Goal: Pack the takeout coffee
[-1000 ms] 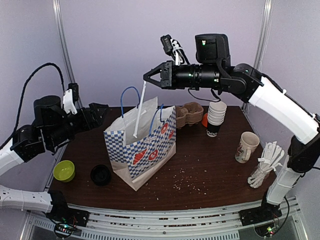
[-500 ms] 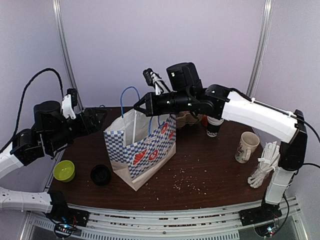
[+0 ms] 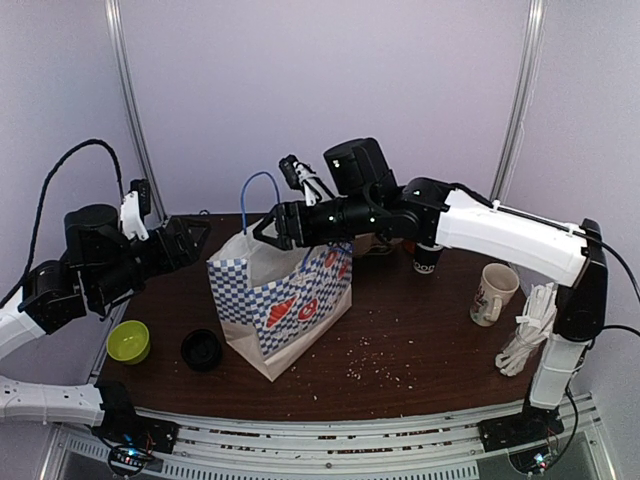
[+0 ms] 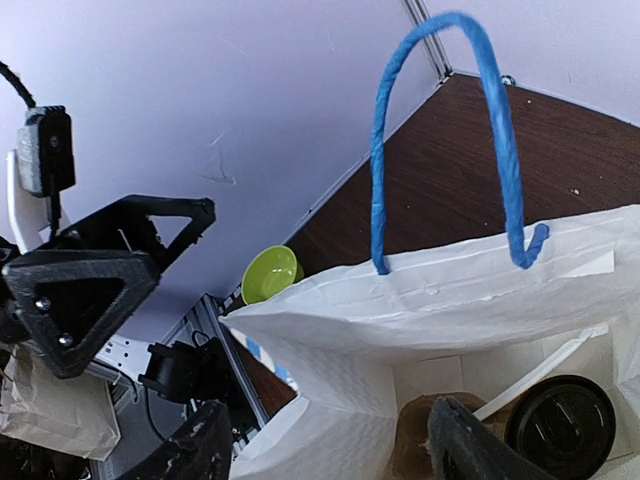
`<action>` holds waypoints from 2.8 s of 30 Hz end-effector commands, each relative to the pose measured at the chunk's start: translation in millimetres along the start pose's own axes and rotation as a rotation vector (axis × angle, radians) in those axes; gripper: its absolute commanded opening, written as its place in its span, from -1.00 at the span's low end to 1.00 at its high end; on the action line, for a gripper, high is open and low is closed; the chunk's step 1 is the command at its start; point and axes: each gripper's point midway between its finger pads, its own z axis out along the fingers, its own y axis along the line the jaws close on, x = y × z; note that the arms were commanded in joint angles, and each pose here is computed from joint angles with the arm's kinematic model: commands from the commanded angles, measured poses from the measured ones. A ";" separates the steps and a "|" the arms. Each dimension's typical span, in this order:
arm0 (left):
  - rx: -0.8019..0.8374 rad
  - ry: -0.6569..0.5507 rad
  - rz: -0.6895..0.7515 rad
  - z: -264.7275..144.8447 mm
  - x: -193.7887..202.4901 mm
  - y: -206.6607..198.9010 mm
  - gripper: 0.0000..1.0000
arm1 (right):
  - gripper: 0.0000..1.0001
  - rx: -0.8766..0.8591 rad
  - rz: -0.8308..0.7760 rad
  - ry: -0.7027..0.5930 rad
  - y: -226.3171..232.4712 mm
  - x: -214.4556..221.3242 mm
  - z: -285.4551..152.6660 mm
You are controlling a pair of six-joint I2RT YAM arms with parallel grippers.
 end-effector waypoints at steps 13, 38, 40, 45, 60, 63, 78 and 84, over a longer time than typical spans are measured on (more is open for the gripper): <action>-0.010 0.002 -0.014 5.3 -0.4 -1.0 0.96 | 0.69 0.061 -0.091 -0.288 20.3 -24.1 -191.5; 0.582 0.263 -0.027 64.1 56.2 -151.4 0.97 | 0.72 0.053 -0.035 -0.310 -6.9 25.3 -209.2; 0.617 0.276 -0.022 68.0 61.3 -163.8 0.97 | 0.73 0.056 -0.025 -0.323 -7.5 25.5 -215.9; 0.695 0.278 0.004 71.0 63.0 -197.1 0.97 | 0.76 0.058 -0.013 -0.338 -6.4 25.3 -230.2; 0.885 0.327 0.068 90.4 100.5 -285.4 0.96 | 0.78 0.035 0.020 -0.393 -2.8 23.7 -254.1; 0.896 0.329 0.074 96.8 104.3 -294.8 0.95 | 0.78 0.033 0.025 -0.397 -3.0 24.3 -255.2; 0.995 0.374 0.102 105.9 129.1 -330.5 0.51 | 0.78 0.026 0.046 -0.430 -3.6 23.5 -264.6; 1.029 0.381 0.107 103.2 136.1 -337.6 -0.06 | 0.78 0.032 0.048 -0.432 -4.8 23.7 -265.2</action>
